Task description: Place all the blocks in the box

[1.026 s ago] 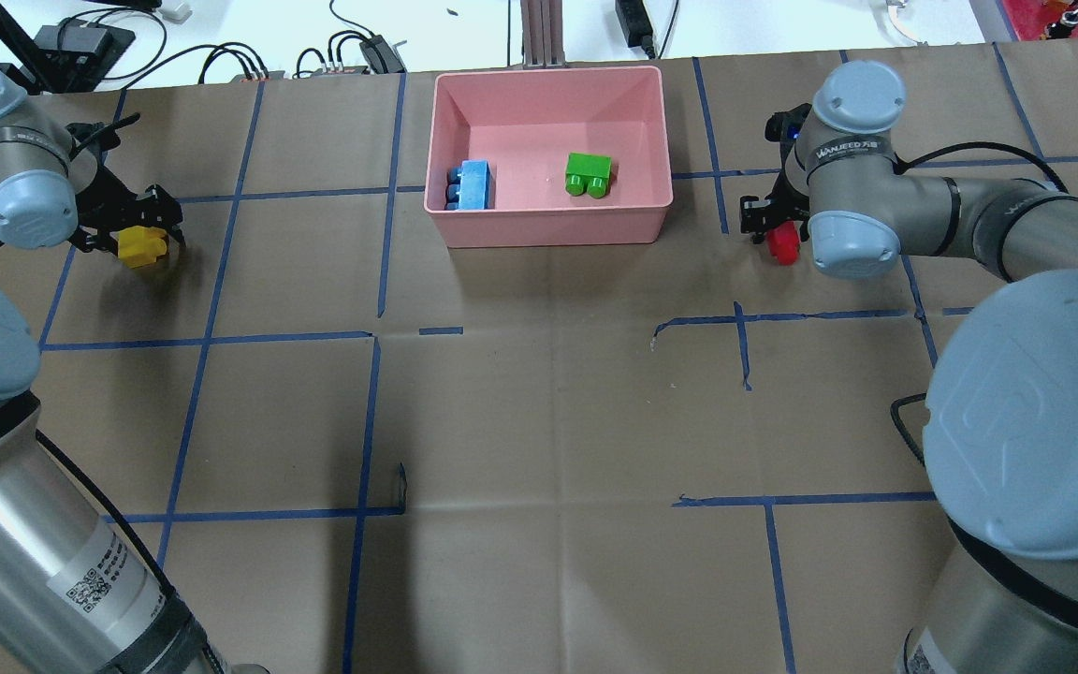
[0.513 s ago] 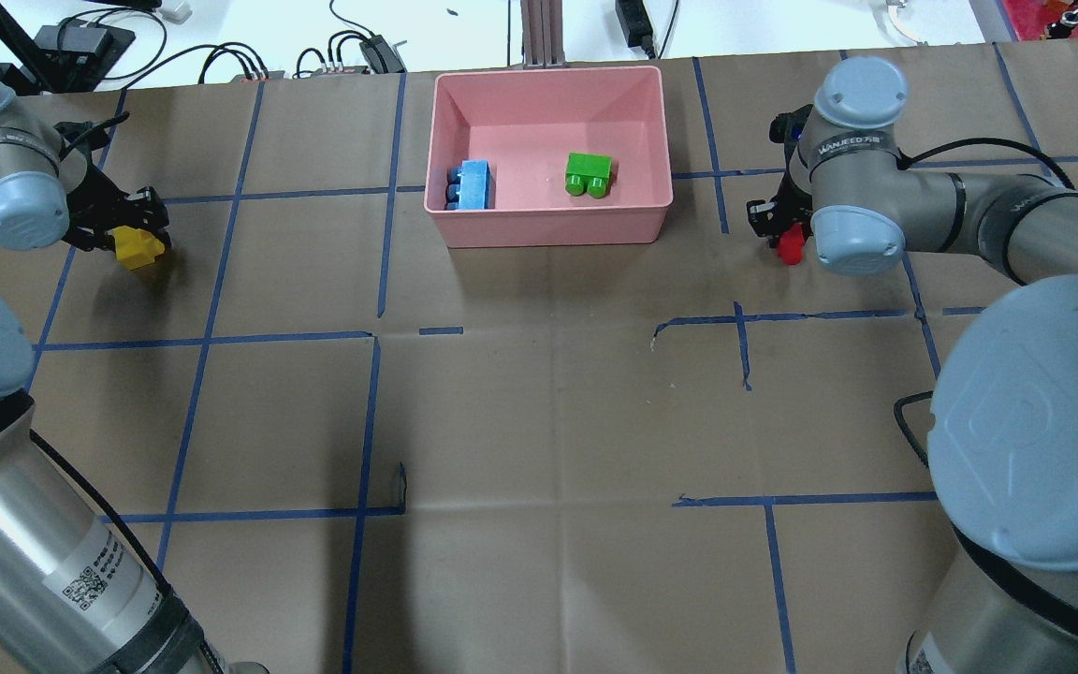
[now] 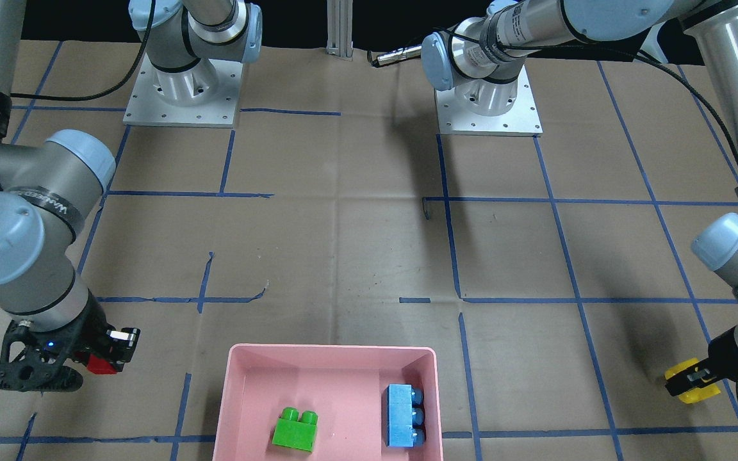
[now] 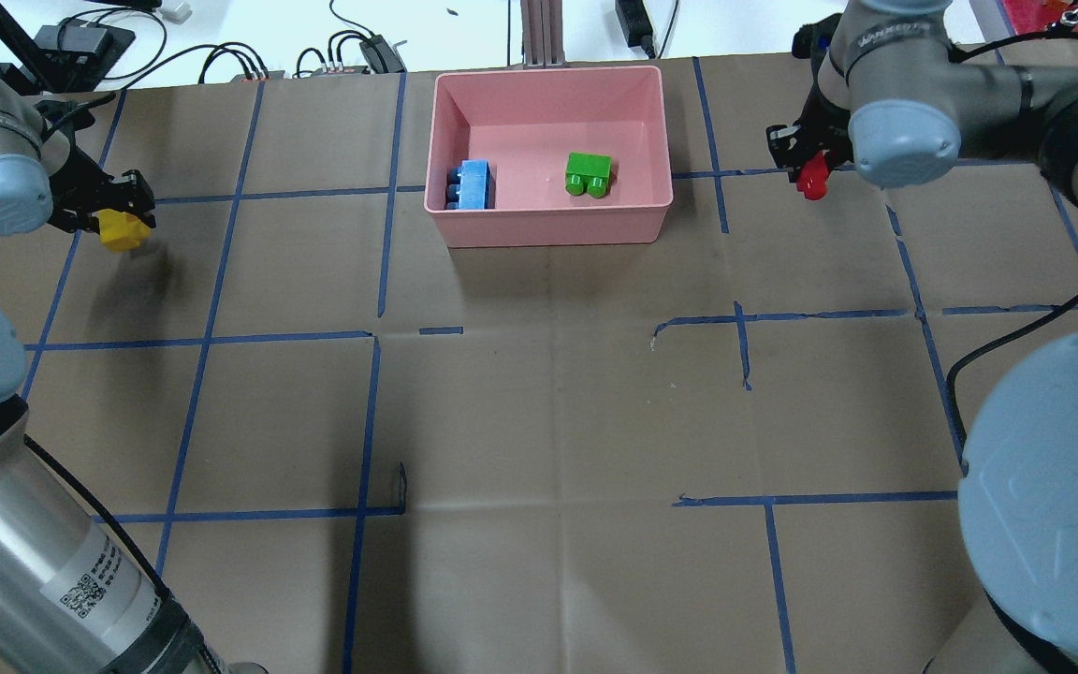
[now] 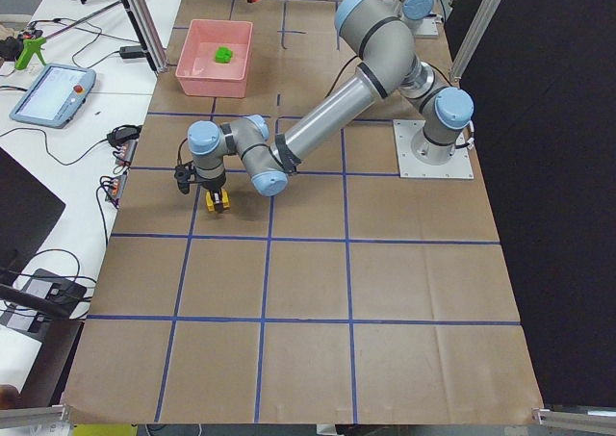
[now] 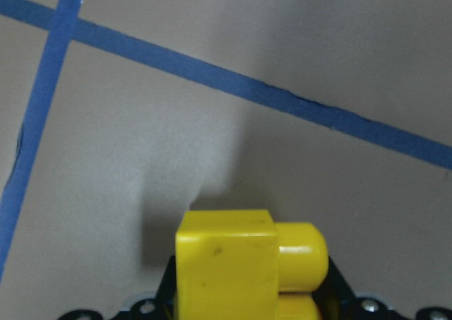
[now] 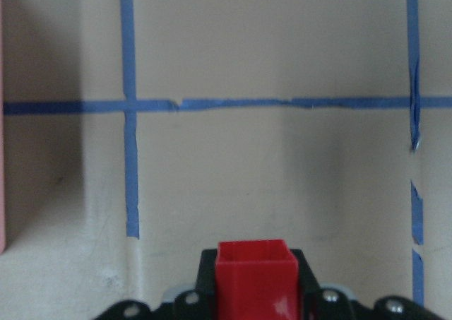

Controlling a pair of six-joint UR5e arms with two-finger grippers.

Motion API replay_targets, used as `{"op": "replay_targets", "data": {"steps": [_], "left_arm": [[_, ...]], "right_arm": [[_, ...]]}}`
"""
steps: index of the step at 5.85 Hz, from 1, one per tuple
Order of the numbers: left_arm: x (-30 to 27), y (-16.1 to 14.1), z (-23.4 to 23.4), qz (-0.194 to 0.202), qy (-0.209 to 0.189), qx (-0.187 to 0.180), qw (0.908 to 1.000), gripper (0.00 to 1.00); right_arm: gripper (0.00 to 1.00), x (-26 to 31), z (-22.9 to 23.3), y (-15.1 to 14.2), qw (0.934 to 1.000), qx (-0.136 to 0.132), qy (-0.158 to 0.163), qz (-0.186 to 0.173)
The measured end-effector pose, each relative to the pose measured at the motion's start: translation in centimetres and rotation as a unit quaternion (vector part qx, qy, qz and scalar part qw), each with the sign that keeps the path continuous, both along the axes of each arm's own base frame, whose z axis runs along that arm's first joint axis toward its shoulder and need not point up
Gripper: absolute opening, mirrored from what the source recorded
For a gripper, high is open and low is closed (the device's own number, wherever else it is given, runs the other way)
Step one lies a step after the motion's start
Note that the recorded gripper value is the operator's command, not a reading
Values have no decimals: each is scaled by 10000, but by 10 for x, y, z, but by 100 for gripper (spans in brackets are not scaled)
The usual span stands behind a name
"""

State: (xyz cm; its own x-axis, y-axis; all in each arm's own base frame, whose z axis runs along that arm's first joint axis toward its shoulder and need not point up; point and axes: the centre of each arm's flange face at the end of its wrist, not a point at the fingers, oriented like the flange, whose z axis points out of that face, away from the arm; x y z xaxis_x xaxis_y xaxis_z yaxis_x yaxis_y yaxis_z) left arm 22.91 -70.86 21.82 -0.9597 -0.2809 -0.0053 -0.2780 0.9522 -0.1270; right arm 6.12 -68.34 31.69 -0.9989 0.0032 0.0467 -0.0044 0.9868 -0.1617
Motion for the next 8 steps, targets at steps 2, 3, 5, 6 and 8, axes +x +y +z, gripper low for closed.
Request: {"op": "replay_targets", "data": {"steps": [2, 3, 5, 6, 8], "left_arm": [[-10, -4, 81, -260, -45, -40, 9996, 19], [-31, -7, 132, -482, 3, 81, 9988, 18], [-98, -17, 209, -1010, 40, 256, 9946, 14], [-139, -24, 226, -1278, 27, 246, 9915, 14], [-236, -33, 228, -1540, 59, 255, 9877, 13]], "right_arm": [[6, 48, 54, -29, 9939, -194, -1024, 365], [6, 90, 51, -48, 9882, -373, -1403, 496], [99, 177, 12, -93, 9799, -855, -1716, 551], [100, 200, 3, -102, 9780, -954, -1754, 612], [100, 209, 1, -103, 9780, -951, -1746, 629]]}}
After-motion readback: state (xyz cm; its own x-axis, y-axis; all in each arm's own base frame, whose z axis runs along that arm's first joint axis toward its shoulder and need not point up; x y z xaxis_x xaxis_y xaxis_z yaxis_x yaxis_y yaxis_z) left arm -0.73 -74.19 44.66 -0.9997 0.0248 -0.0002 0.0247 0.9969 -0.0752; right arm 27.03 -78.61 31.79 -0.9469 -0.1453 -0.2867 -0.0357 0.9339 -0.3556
